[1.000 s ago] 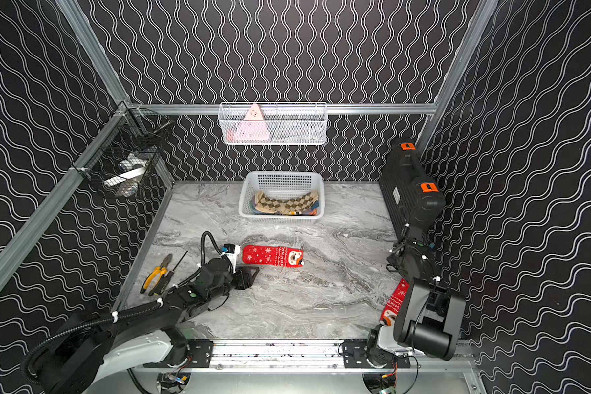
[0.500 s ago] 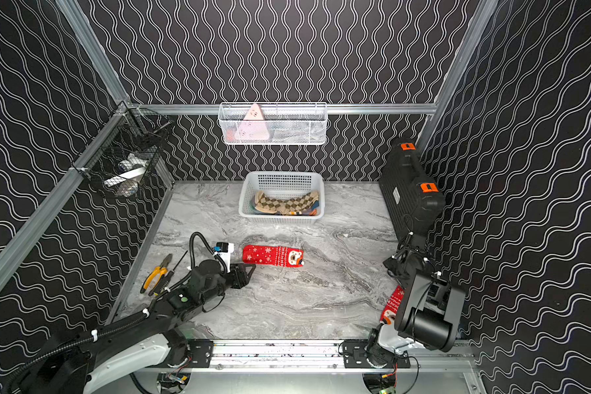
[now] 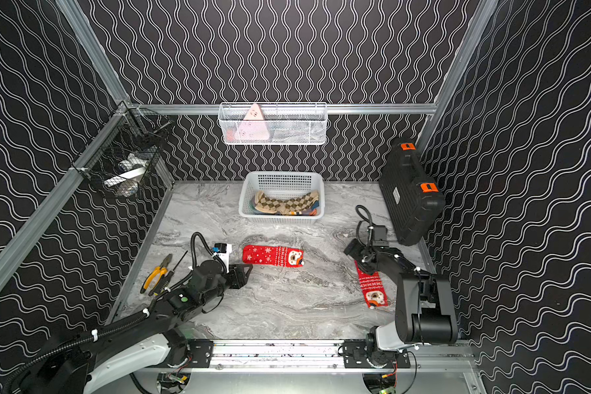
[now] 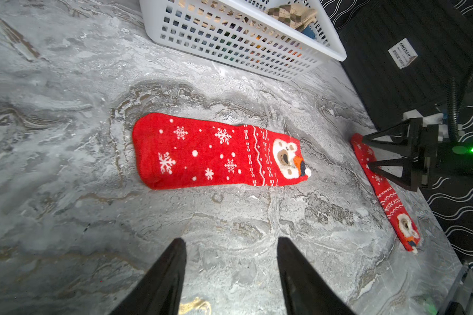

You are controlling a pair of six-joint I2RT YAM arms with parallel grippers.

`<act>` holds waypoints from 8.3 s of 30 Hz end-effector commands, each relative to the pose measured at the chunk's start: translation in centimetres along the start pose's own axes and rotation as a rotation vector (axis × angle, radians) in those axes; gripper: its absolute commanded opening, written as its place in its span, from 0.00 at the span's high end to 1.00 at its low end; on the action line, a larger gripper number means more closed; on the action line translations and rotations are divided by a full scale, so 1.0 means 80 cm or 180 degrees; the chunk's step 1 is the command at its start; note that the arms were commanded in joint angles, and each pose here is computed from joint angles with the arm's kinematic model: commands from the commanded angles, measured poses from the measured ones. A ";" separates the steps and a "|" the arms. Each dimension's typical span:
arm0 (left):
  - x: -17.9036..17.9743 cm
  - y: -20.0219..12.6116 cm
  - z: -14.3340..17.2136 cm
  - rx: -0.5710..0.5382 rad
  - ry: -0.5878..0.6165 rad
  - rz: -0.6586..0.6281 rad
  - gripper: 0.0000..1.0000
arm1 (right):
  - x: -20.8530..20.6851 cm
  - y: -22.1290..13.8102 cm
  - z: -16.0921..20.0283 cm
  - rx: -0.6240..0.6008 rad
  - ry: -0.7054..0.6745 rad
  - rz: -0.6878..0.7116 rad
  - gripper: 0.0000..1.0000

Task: Place the socks together as a pair
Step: Move the sock to the center of the board, then adjust the sock at the center of the board.

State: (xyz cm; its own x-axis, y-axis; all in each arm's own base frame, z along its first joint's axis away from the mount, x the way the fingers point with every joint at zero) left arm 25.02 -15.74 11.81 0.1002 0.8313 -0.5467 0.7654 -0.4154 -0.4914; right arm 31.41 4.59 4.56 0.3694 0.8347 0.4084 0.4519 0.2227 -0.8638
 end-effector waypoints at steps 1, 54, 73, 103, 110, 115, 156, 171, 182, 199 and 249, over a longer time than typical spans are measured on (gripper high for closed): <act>0.003 -0.001 -0.008 -0.0086 0.0070 -0.0087 0.41 | 0.010 0.004 0.071 0.0632 0.0159 0.0035 0.11; -0.131 0.183 0.063 0.1060 0.0576 0.0502 0.38 | 0.127 -0.138 0.164 0.0244 -0.1569 -0.0359 0.14; -0.058 0.058 -0.002 0.0156 0.0787 -0.0506 0.38 | 0.166 -0.037 0.106 0.0117 -0.1252 -0.0439 0.27; 0.029 0.009 0.015 0.0137 0.0365 -0.0589 0.39 | 0.195 0.096 0.126 0.0595 -0.1197 -0.0580 0.78; 0.026 0.009 0.014 0.0157 0.0358 -0.0559 0.39 | 0.156 0.054 0.130 0.0674 -0.1457 -0.0147 1.00; 0.023 0.011 0.016 0.0192 0.0340 -0.0517 0.39 | 0.120 0.032 0.110 0.0567 -0.1480 0.0151 1.00; -0.040 0.072 0.102 0.1357 0.0954 -0.0176 0.52 | 0.100 -0.080 0.143 0.0726 -0.1419 -0.0433 0.51; -0.008 0.078 0.097 0.1014 0.0720 -0.0625 1.00 | 0.105 -0.084 0.150 0.0753 -0.1469 -0.0558 0.52; 0.058 0.013 0.075 0.0067 -0.0492 -0.0821 1.00 | 0.111 -0.081 0.155 0.0760 -0.1385 -0.0697 0.52; 0.037 -0.001 0.054 0.0036 -0.0199 -0.0650 0.39 | 0.124 -0.021 0.247 0.1002 -0.1560 -0.0474 0.55; 0.047 0.021 0.045 0.0563 0.0299 -0.0808 0.41 | 0.119 -0.010 0.131 0.0903 -0.2196 0.0429 0.53</act>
State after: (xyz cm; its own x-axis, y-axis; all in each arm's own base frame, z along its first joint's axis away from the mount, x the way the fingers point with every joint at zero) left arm 24.02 -14.23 6.27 -0.0270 0.9476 -0.3184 0.6589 -0.2227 -0.7185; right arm 25.75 18.72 5.10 -0.2724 0.9522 0.1380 0.1215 0.1763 -0.9768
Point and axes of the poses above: each gripper's point midway between its finger pads, its own y axis out along the fingers, its own x axis along the line the jaws close on, z = x × y, the point moved 2 cm from there along -y, back along the fingers, and after that the axes turned 5 degrees about -y, right-handed, at the moved point
